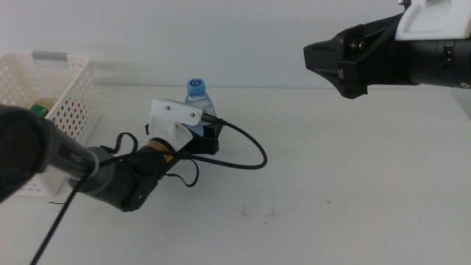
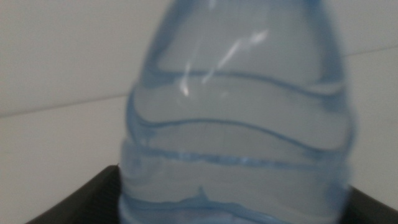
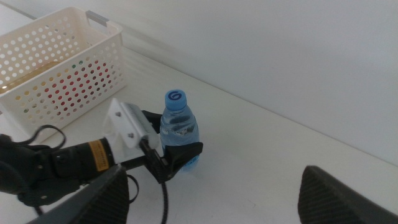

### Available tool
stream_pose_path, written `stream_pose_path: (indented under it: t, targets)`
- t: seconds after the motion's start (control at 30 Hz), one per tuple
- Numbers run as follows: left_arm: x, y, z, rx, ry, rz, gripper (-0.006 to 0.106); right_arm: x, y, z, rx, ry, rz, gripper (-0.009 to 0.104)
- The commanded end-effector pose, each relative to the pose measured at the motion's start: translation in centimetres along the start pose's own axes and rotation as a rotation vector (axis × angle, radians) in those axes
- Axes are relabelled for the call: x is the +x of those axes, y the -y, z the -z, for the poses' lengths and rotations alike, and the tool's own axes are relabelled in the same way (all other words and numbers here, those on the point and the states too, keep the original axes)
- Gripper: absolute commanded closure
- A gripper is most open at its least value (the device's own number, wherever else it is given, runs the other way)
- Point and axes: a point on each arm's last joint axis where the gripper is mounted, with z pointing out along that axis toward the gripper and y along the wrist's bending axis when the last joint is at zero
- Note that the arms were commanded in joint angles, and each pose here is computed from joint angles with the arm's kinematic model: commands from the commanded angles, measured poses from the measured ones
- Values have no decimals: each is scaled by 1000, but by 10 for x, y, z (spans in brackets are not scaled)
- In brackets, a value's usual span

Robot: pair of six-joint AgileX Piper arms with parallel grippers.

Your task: Use arms to grab the bottles and put them into the dustbin to the left of the table.

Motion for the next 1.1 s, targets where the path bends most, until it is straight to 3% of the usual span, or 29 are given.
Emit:
stream_pose_path:
  t: [0.0,0.2,0.3,0.37,0.53,0.6,0.7,0.87,1.07]
  targets:
    - [4,-3,-8,-10,8,20,7,-2,0,2,-2,13,11,8]
    - [13,-6,-19,-14,19,27,8,-2,0,2,-2,13,11,8]
    - [10,-8,-19,-41,46,8,18,-2,0,2,-2,13,11,8]
    - [8,-9,-19,-26,64,-4,32,-2,0,2,-2,13,11,8]
    - [-25,-1,4,130,85,-26,84,-2,0,2,-2,13,11,8]
    - [-48,4,23,129,18,-57,100,-2,0,2,-2,13,11,8]
    - [-82,14,51,62,-119,-93,102,-2,0,2,-2,13,11,8]
    - [-136,31,99,-34,-199,-120,102,-2,0,2,-2,13,11,8]
    - [-187,34,156,-224,-362,4,102,-2,0,2,-2,13,11,8]
